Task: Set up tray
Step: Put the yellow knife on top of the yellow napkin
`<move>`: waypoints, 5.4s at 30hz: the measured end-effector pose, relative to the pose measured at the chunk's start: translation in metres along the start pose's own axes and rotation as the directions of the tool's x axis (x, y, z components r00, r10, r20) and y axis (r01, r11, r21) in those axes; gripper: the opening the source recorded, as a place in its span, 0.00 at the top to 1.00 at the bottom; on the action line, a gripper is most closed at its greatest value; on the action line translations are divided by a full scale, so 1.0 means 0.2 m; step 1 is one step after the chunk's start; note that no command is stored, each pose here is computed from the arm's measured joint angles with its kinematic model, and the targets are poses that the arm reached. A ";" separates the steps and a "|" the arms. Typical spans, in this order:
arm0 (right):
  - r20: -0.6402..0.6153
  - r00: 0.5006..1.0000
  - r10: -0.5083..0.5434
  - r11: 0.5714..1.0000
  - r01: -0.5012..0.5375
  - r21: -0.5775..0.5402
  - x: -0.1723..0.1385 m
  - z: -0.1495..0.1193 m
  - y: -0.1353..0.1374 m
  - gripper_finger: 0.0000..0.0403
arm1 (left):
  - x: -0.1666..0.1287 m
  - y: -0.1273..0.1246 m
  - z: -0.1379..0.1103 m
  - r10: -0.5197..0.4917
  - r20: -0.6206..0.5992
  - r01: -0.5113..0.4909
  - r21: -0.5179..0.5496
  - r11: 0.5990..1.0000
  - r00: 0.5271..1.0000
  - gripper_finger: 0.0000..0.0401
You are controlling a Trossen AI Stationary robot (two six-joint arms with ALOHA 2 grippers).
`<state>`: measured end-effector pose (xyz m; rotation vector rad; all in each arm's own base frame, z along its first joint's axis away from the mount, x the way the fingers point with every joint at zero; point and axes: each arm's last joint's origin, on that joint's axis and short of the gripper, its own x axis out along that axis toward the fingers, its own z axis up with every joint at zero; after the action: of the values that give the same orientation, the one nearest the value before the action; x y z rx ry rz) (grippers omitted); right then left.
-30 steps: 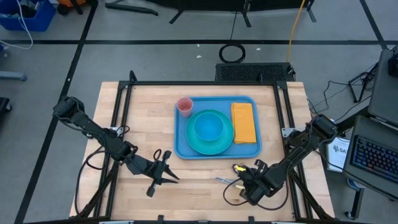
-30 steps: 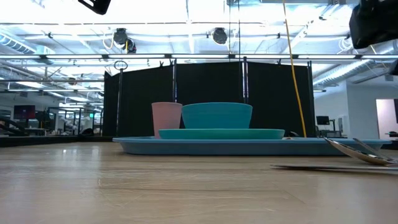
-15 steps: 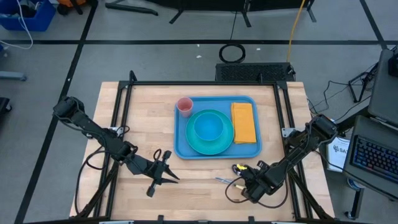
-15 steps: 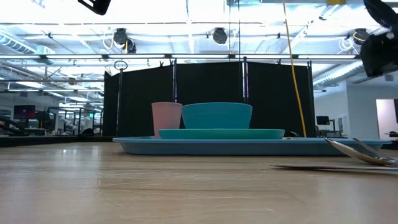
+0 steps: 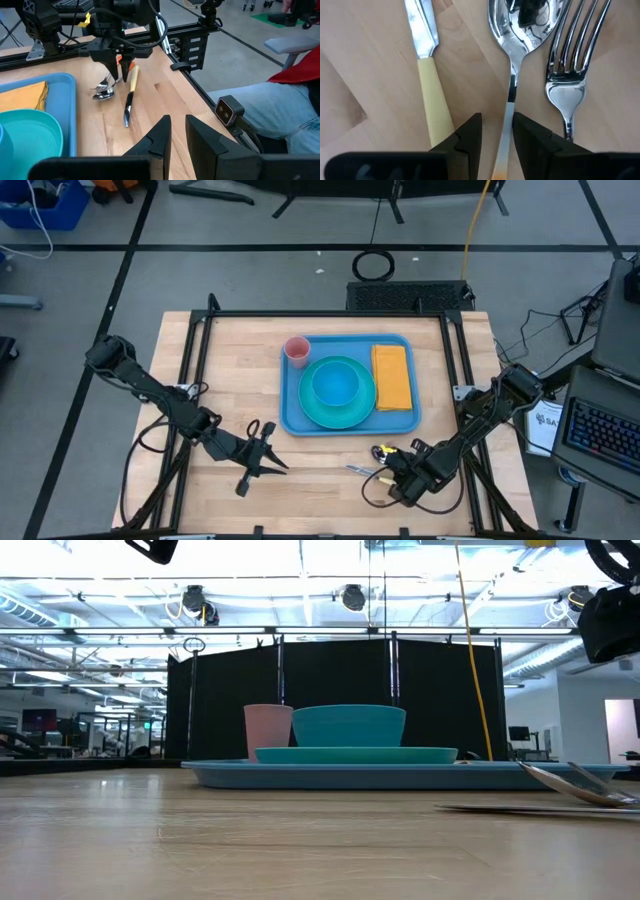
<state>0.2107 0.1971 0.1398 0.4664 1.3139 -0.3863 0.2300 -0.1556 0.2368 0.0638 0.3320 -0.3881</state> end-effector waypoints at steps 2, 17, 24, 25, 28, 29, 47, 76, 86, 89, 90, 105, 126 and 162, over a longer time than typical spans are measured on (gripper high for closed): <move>-0.001 1.000 -0.002 1.000 0.002 0.010 0.00 0.00 0.00 0.76 | 0.00 0.00 0.00 0.000 0.000 0.000 0.000 1.000 1.000 0.84; 0.021 0.999 0.036 0.999 -0.036 -0.016 -0.05 0.01 0.01 0.80 | 0.00 0.00 0.00 0.000 0.000 0.000 0.002 1.000 1.000 0.84; 0.123 0.982 0.146 0.988 -0.139 -0.064 -0.12 0.04 0.04 0.83 | 0.00 0.00 0.00 0.000 0.000 0.000 0.004 1.000 1.000 0.84; 0.131 0.976 0.176 0.983 -0.167 -0.079 -0.12 0.05 0.06 0.83 | 0.00 0.00 0.00 0.000 0.000 0.000 0.004 1.000 1.000 0.84; 0.141 0.965 0.222 0.972 -0.208 -0.110 -0.09 0.05 0.10 0.83 | 0.00 0.00 0.00 0.000 -0.002 0.000 0.004 1.000 1.000 0.84; 0.138 0.967 0.214 0.973 -0.199 -0.113 -0.08 0.05 0.10 0.82 | 0.00 0.00 0.00 0.000 -0.002 0.000 0.004 1.000 1.000 0.84; 0.096 0.964 0.248 0.969 -0.246 -0.031 0.02 0.01 0.05 0.71 | 0.00 0.00 0.00 0.000 -0.002 0.000 0.002 1.000 1.000 0.84; -0.007 0.979 0.204 0.971 -0.203 -0.122 0.18 -0.03 0.04 0.94 | 0.00 0.00 0.00 0.000 -0.001 0.000 0.007 1.000 1.000 0.84; -0.012 0.980 0.200 0.970 -0.199 -0.137 0.18 -0.03 0.04 0.99 | 0.00 0.00 0.00 0.000 -0.001 0.000 0.005 1.000 1.000 0.84; -0.010 0.980 0.200 0.970 -0.199 -0.140 0.18 -0.03 0.04 0.99 | 0.00 0.00 0.00 0.000 -0.001 0.000 0.005 1.000 1.000 0.84; -0.007 0.980 0.198 0.970 -0.197 -0.144 0.18 -0.03 0.04 0.99 | 0.00 0.00 0.00 0.000 -0.001 0.000 0.005 1.000 1.000 0.84; 0.123 0.945 0.303 0.941 -0.276 -0.197 0.10 0.00 0.08 0.92 | 0.00 0.00 0.00 0.000 -0.001 0.000 0.006 1.000 1.000 0.84; 0.105 0.973 0.205 0.933 -0.162 -0.322 0.19 -0.04 0.07 0.70 | 0.00 0.00 0.00 0.001 -0.003 -0.001 0.013 1.000 1.000 0.84; 0.224 0.946 0.232 0.921 -0.140 -0.363 0.08 -0.02 0.06 0.94 | 0.00 0.00 0.00 0.008 -0.003 -0.008 0.013 1.000 1.000 0.84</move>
<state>0.2173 0.2086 0.1249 0.2335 1.0374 -0.0496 0.2301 -0.1554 0.2364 0.0789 0.3324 -0.3827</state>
